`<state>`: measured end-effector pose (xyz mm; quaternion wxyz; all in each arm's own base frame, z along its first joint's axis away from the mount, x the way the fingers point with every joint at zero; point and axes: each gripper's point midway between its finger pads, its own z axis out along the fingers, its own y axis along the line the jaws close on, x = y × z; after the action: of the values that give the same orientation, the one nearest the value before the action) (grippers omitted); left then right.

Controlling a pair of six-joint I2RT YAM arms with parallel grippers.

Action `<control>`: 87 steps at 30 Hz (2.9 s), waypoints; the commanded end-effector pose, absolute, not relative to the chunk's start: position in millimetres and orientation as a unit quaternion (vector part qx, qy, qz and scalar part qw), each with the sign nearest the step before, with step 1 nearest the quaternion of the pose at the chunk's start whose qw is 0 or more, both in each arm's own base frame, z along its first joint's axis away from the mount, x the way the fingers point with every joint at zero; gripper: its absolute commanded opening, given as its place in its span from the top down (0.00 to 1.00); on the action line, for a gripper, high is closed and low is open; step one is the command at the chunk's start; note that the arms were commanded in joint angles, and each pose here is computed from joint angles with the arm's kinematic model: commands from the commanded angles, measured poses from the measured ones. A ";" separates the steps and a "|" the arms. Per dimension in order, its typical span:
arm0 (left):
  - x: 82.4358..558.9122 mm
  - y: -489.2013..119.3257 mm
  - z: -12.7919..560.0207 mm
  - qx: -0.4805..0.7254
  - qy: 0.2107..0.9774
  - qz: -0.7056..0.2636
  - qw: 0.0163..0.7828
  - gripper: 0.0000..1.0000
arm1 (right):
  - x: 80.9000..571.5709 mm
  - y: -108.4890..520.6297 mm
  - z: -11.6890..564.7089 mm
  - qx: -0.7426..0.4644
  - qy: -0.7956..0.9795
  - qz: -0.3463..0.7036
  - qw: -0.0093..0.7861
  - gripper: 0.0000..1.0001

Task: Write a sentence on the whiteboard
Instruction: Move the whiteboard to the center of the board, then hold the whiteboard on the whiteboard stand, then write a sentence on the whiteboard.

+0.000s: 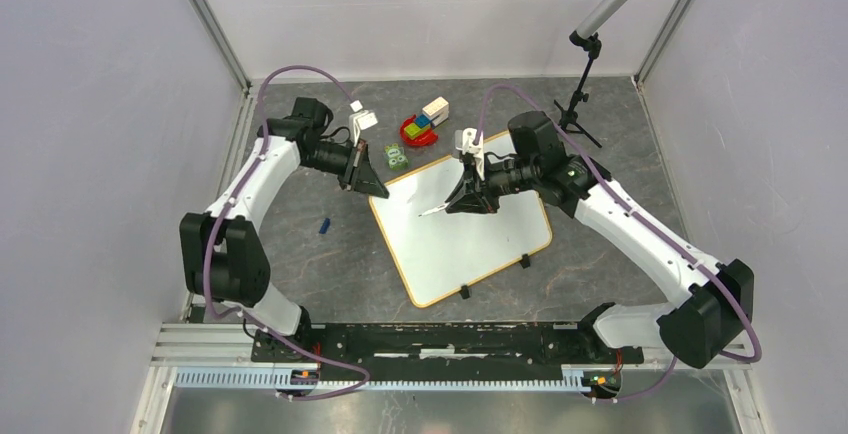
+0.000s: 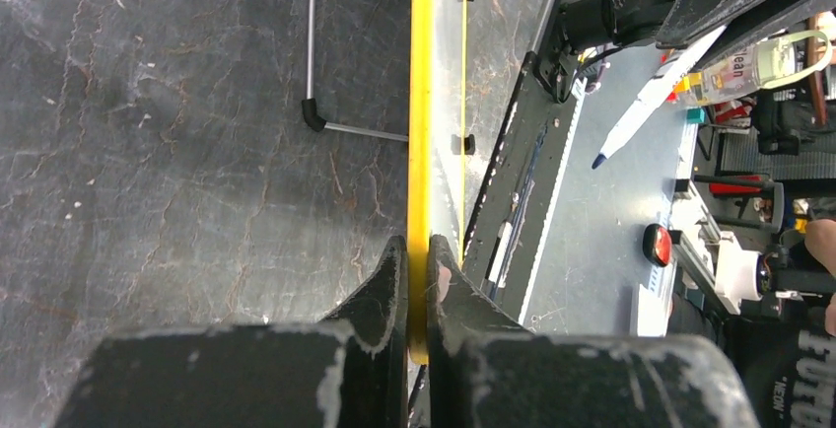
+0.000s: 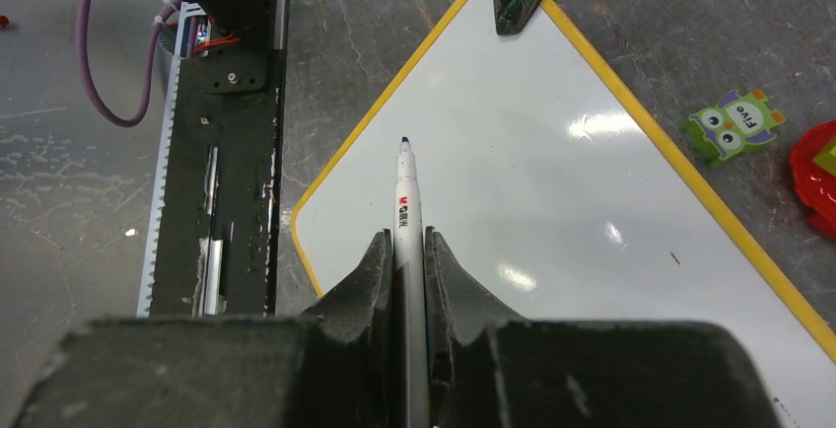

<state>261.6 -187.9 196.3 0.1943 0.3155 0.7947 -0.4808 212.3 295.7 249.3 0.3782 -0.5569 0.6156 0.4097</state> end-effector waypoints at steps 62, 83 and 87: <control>259.2 -189.4 204.2 0.295 0.765 -0.526 0.226 0.84 | 244.5 339.6 273.9 -0.497 0.645 0.359 0.456 1.00; 258.5 -191.4 202.4 0.303 0.766 -0.520 0.226 0.98 | 250.3 344.9 272.9 -0.490 0.652 0.362 0.452 1.00; 258.2 -192.7 202.6 0.306 0.765 -0.519 0.226 0.98 | 252.6 345.8 273.8 -0.488 0.653 0.360 0.453 1.00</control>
<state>259.6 -185.9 200.1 0.2240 0.2945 0.7741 -0.5137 245.1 336.4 246.3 0.4217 -0.4933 0.6732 0.3545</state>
